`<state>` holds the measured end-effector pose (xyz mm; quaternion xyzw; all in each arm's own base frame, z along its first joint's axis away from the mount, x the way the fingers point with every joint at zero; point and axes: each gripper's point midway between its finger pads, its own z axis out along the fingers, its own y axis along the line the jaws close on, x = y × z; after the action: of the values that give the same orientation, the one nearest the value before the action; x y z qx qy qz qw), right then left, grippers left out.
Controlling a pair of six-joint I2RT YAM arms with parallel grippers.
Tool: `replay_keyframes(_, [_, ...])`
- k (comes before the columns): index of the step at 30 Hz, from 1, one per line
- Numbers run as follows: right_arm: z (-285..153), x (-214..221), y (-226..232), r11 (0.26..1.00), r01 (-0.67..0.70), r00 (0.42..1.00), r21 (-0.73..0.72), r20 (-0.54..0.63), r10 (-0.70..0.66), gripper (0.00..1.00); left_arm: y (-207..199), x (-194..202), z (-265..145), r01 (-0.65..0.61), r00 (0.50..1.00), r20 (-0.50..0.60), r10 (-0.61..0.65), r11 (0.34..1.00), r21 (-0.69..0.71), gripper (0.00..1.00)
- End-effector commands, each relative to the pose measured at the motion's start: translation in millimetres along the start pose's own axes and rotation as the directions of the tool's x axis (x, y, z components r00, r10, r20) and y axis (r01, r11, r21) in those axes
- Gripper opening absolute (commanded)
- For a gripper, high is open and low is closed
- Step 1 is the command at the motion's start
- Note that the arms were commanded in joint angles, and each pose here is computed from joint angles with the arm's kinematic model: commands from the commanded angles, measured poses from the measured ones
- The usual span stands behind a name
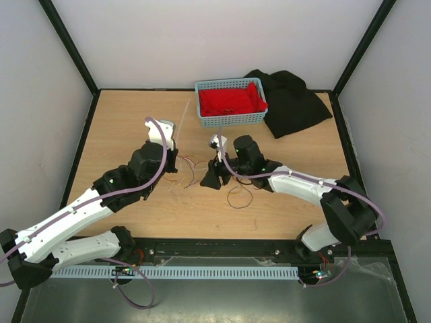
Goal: Zip-tie the wires
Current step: Adjust the cable at the center of the board.
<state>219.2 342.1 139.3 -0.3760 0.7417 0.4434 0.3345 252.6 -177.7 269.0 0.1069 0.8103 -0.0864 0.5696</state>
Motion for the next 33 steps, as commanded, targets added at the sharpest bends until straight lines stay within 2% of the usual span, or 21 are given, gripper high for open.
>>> replay_keyframes(1, [10,-2,-1,0.999,0.033,0.999,-0.043,0.014,-0.032,0.62,0,-17,-6,0.029,0.999,0.04,-0.03,0.999,0.014,0.0])
replay_keyframes(7, [21,7,-10,0.999,0.031,0.999,-0.044,-0.01,-0.031,0.63,-1,-17,-6,0.036,0.999,0.038,-0.037,0.999,0.016,0.0])
replay_keyframes(9, [23,9,-9,0.998,0.026,0.999,-0.064,-0.022,-0.027,0.6,-1,-18,-6,0.037,0.999,0.038,-0.037,0.999,0.016,0.0])
replay_keyframes(11, [25,14,-7,0.996,0.015,0.999,-0.083,-0.038,-0.018,0.49,-1,-17,-5,0.036,0.999,0.035,-0.036,0.999,0.014,0.0])
replay_keyframes(15, [19,22,-5,0.997,0.008,0.997,-0.08,-0.07,-0.014,0.17,2,-17,-4,0.03,0.999,0.038,-0.03,1.0,-0.002,0.0])
replay_keyframes(17, [11,19,-7,0.999,0.029,0.997,-0.045,-0.073,-0.032,0.09,7,-18,-4,0.028,0.999,0.042,-0.027,0.999,-0.017,0.0])
replay_keyframes(21, [-9,14,-13,0.997,0.067,0.995,0.039,-0.075,-0.064,0.05,16,-18,-4,0.037,0.998,0.045,-0.035,0.999,-0.039,0.0])
replay_keyframes(27, [-35,0,-1,0.996,0.069,0.997,0.05,-0.039,-0.067,0.0,27,-19,-6,0.042,0.998,0.052,-0.039,0.997,-0.057,0.0])
replay_keyframes(33, [-59,-8,4,0.997,0.04,0.999,0.063,0.002,-0.04,0.0,33,-15,-6,0.043,0.998,0.046,-0.04,0.997,-0.07,0.0])
